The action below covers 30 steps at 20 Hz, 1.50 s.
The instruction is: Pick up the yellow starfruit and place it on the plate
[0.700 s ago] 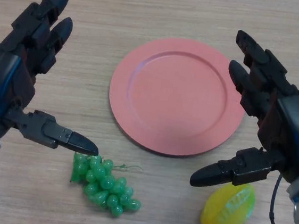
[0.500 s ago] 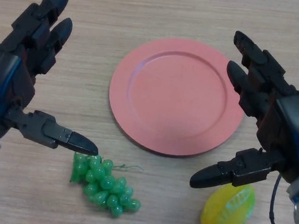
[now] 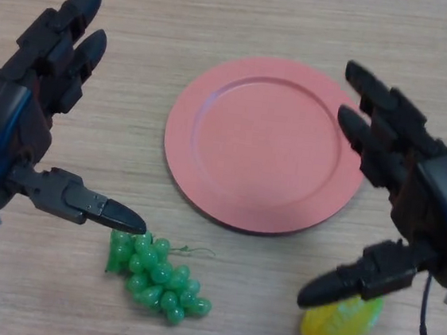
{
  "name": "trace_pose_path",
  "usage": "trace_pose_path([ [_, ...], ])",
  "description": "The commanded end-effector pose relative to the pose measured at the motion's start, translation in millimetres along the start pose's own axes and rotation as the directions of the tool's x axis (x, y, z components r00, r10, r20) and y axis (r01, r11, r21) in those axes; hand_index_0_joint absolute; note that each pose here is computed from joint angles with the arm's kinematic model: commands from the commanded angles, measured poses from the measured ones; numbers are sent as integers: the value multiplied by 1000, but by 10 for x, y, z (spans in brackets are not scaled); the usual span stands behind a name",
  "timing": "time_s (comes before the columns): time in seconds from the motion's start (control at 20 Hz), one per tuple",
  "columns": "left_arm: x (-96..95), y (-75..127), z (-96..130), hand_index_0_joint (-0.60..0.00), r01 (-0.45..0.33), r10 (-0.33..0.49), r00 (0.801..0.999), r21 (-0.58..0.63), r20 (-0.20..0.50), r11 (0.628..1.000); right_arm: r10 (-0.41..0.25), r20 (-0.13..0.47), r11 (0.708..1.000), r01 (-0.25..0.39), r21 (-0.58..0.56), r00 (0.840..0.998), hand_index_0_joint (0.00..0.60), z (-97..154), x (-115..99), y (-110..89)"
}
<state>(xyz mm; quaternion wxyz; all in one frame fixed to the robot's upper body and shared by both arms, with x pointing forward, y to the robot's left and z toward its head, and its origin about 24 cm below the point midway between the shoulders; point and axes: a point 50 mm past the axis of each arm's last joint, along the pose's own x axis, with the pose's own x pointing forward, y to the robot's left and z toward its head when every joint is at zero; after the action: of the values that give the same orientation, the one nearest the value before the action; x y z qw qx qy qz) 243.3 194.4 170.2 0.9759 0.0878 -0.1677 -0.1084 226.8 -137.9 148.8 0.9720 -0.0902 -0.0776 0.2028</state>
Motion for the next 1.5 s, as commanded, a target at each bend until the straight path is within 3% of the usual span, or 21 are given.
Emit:
trace_pose_path([
  [0.05,-10,118,317,0,-65,43,979,102,199,993,28,201,995,-7,-100,979,0,299,-118,-69],
  [0.25,0,173,230,0,-75,54,982,112,180,991,99,201,975,-55,-215,974,0,182,-160,-18],
  [0.35,24,201,159,0,-90,68,984,131,164,987,135,233,936,-47,-349,963,0,122,-147,21],
  [0.4,26,205,133,0,-99,79,984,115,162,988,158,258,903,-33,-429,953,0,60,-120,44],
  [0.45,28,203,123,0,-101,83,984,108,160,989,169,265,891,-32,-454,950,0,30,-113,59],
  [0.5,19,196,95,0,-101,85,984,98,157,990,198,247,874,-57,-482,949,0,-47,-119,89],
  [0.65,-2,202,36,0,-114,98,983,93,154,989,230,200,863,-105,-494,952,0,-155,-144,112],
  [0.75,8,214,11,0,-127,111,984,111,140,986,255,163,830,-129,-543,953,0,-266,-155,122],
  [0.8,10,215,13,0,-133,113,982,130,152,983,278,113,766,-149,-626,954,0,-379,-158,108],
  [0.95,22,221,6,0,-135,114,982,139,148,981,255,84,753,-144,-642,963,0,-476,-175,42],
  [1.0,31,216,11,0,-130,110,984,140,140,982,248,66,717,-137,-684,966,0,-578,-165,0],
  [1.05,32,212,11,0,-128,109,984,139,138,982,244,59,704,-135,-698,968,0,-606,-161,-27],
  [1.1,36,195,8,0,-129,110,985,137,136,982,203,71,722,-100,-685,977,0,-669,-152,-83],
  [1.15,37,191,6,0,-128,110,985,135,134,983,198,72,710,-92,-698,977,0,-692,-143,-102],
  [1.2,38,189,4,0,-127,109,985,133,132,983,193,70,713,-91,-695,979,150,-705,-145,-115],
  [1.35,47,184,-3,0,-120,106,987,119,120,986,138,62,752,-64,-656,988,500,-793,-140,-207],
  [1.4,56,176,-8,0,-112,101,989,102,108,989,78,92,775,-3,-632,993,600,-839,-112,-307],
  [1.45,55,173,-9,0,-109,99,989,99,107,989,73,110,768,14,-641,991,600,-838,-103,-327],
  [1.5,59,164,-12,0,-106,95,990,97,104,990,43,148,809,53,-586,988,600,-801,-96,-354],
])
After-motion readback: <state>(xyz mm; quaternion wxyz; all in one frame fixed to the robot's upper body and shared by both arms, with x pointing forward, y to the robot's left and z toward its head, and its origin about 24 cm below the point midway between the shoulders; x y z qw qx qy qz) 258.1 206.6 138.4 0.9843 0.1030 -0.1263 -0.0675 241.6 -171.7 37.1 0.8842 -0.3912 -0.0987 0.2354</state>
